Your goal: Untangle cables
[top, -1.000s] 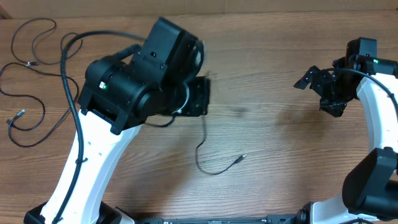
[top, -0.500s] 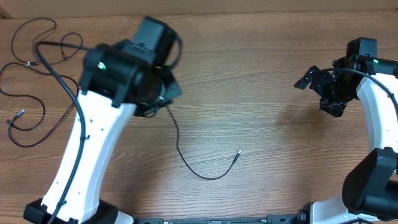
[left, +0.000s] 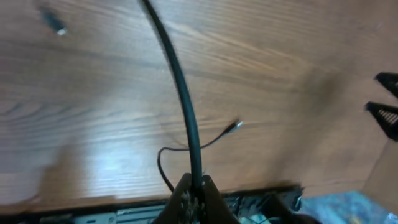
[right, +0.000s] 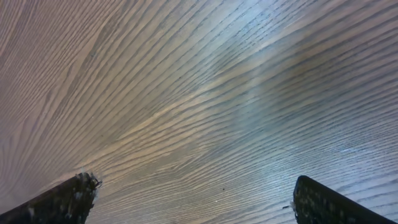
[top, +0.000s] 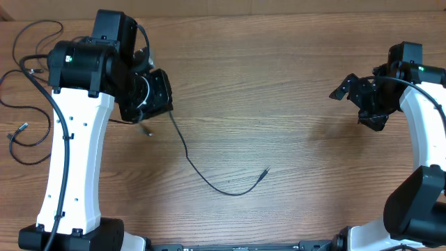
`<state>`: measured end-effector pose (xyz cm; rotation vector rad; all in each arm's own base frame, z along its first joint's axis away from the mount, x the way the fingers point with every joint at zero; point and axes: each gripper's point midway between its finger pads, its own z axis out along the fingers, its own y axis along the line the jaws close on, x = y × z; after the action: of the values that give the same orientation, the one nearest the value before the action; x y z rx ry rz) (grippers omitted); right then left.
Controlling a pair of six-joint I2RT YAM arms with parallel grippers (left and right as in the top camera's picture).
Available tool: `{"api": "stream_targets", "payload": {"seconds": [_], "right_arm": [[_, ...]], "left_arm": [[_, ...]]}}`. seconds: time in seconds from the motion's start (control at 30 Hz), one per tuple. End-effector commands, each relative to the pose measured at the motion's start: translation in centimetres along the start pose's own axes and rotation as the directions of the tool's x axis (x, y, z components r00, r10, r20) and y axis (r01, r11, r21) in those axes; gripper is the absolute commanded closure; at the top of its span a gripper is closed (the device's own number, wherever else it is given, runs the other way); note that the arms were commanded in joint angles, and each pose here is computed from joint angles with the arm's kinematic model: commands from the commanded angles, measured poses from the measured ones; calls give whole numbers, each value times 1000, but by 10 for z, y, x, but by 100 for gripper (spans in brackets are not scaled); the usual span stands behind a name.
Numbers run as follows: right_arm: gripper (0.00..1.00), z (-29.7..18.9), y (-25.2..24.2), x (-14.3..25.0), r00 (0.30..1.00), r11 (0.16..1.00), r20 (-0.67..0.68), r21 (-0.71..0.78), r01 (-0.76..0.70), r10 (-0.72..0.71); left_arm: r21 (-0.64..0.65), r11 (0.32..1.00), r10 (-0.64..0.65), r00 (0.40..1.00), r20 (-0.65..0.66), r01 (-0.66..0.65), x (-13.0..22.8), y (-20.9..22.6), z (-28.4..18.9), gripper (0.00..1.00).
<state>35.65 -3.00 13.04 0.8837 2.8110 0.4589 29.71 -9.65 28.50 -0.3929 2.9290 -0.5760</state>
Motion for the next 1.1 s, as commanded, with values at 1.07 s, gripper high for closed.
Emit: {"api": "stream_targets", "payload": {"seconds": [1.07], "right_arm": [[0,-5,-2,-5,1000,1000,23,3,-9,9]], "left_arm": [[-164,132,-913,184,364,978,51,383,-20,96]]}}
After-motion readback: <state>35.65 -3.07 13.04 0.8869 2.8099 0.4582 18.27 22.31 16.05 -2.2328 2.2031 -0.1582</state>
